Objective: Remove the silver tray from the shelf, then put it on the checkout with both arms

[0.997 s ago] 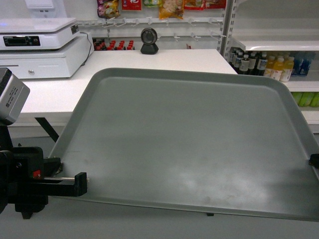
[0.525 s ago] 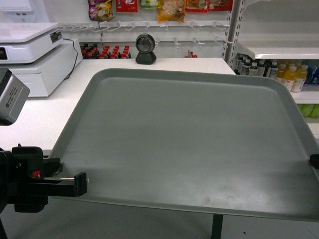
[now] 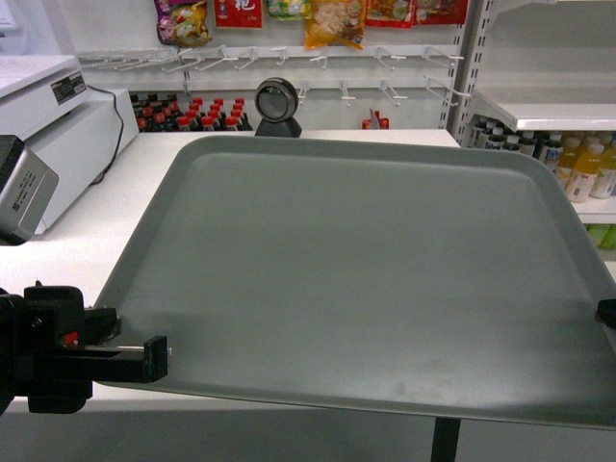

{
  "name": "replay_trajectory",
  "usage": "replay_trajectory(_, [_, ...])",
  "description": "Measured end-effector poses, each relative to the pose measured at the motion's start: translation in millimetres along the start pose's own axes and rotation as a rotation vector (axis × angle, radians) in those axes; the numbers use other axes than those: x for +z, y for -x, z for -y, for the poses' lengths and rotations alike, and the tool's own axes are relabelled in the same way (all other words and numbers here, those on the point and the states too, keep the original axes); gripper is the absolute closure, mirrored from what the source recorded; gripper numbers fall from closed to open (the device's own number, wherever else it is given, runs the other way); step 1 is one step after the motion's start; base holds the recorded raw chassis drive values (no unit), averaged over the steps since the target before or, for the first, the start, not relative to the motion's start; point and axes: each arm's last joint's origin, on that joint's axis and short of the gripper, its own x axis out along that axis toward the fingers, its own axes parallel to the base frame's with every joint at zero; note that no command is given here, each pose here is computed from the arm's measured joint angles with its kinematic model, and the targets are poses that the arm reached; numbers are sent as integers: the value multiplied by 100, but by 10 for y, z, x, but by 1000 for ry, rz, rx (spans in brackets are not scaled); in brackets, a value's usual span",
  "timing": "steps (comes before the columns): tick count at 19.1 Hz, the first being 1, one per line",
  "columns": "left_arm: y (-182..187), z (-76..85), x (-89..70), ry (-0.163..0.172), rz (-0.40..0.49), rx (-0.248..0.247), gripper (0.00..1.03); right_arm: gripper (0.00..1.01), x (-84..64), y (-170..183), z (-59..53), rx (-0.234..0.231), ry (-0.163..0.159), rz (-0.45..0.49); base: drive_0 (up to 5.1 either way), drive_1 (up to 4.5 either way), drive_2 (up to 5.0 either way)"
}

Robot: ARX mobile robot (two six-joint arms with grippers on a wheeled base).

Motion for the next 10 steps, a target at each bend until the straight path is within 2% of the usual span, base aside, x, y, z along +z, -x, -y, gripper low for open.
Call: replay_trajectory(10, [1, 1, 5, 1, 5, 0, 100, 99, 4, 0, -1, 1, 0, 4, -10, 413, -433])
